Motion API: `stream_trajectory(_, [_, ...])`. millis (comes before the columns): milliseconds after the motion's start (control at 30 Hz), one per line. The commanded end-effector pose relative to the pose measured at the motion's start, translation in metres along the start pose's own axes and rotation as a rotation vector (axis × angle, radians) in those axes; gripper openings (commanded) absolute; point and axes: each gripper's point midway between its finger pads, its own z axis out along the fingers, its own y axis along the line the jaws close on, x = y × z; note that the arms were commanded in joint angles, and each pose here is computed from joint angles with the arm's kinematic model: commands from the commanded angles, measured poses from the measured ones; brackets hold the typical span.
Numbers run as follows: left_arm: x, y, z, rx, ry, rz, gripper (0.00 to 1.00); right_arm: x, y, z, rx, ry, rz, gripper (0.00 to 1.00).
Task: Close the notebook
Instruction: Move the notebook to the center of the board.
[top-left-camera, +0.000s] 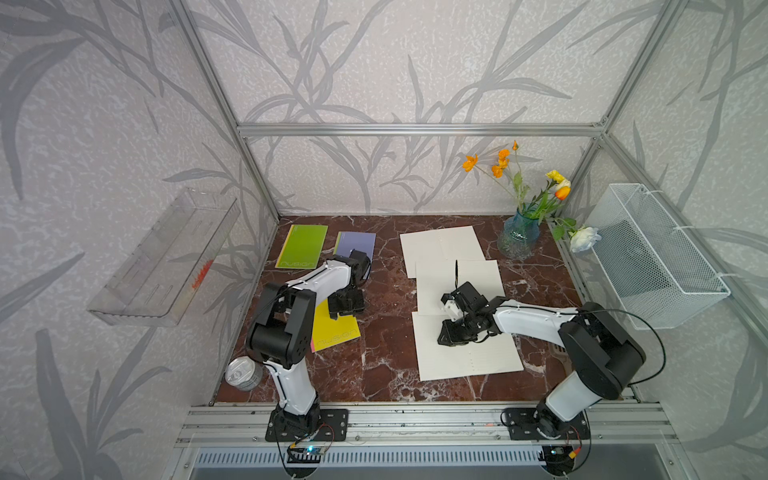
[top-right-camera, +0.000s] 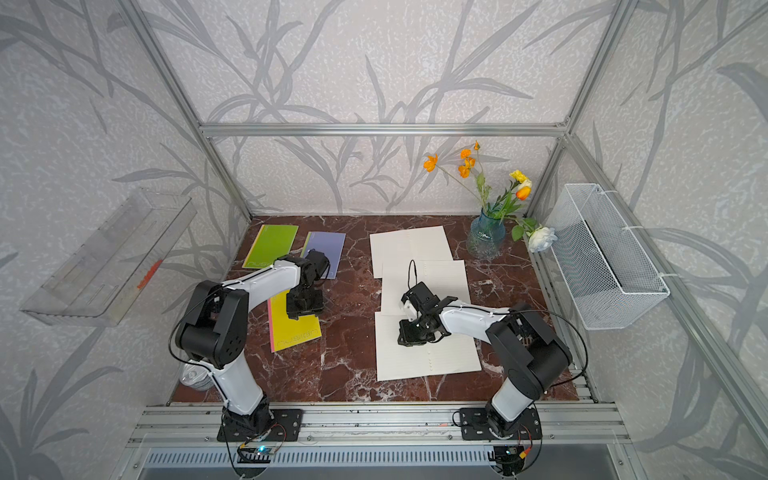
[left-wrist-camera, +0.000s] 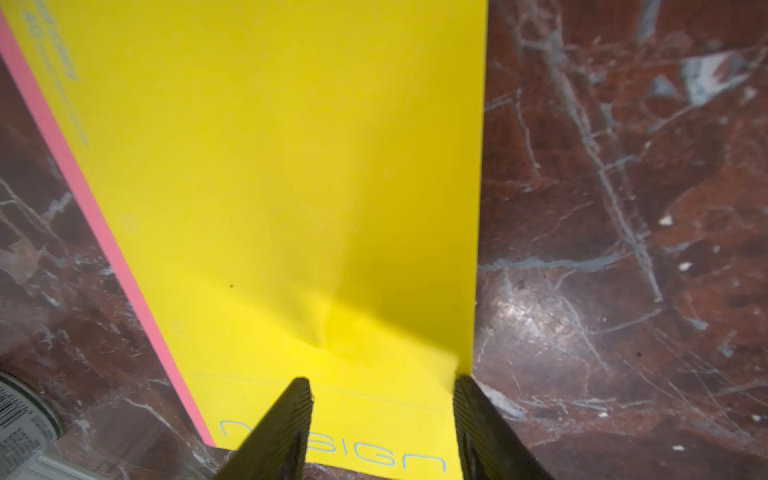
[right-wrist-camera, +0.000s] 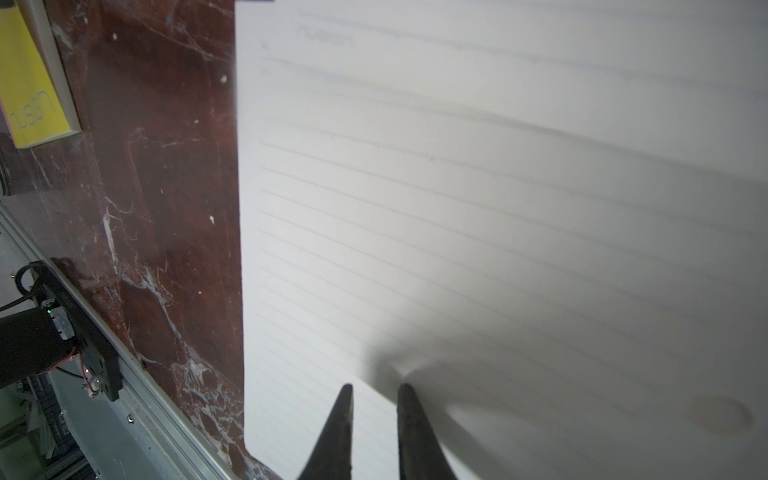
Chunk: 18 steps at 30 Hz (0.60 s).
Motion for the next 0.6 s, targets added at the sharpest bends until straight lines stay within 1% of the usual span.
stream_trajectory(0, [0.000, 0.014, -0.002, -0.100, 0.021, 0.051, 0.56, 0.039, -0.047, 0.016, 0.160, 0.117, 0.062, 0.22])
stream_trajectory(100, [-0.002, 0.016, 0.000, -0.129, 0.034, 0.077, 0.56, 0.040, -0.048, 0.015, 0.163, 0.119, 0.066, 0.22])
stream_trajectory(233, [-0.003, 0.007, -0.003, -0.066, 0.019, 0.078, 0.56, 0.041, -0.051, 0.014, 0.166, 0.115, 0.070, 0.22])
stream_trajectory(400, [-0.003, -0.010, -0.007, 0.044, -0.002, 0.073, 0.57, 0.041, -0.052, 0.015, 0.166, 0.118, 0.073, 0.22])
stream_trajectory(500, [-0.003, -0.016, -0.006, 0.073, -0.001, 0.074, 0.57, 0.041, -0.052, 0.016, 0.165, 0.120, 0.074, 0.22])
stream_trajectory(567, [-0.002, -0.016, -0.003, 0.066, 0.007, 0.076, 0.57, 0.042, -0.053, 0.016, 0.165, 0.121, 0.074, 0.22])
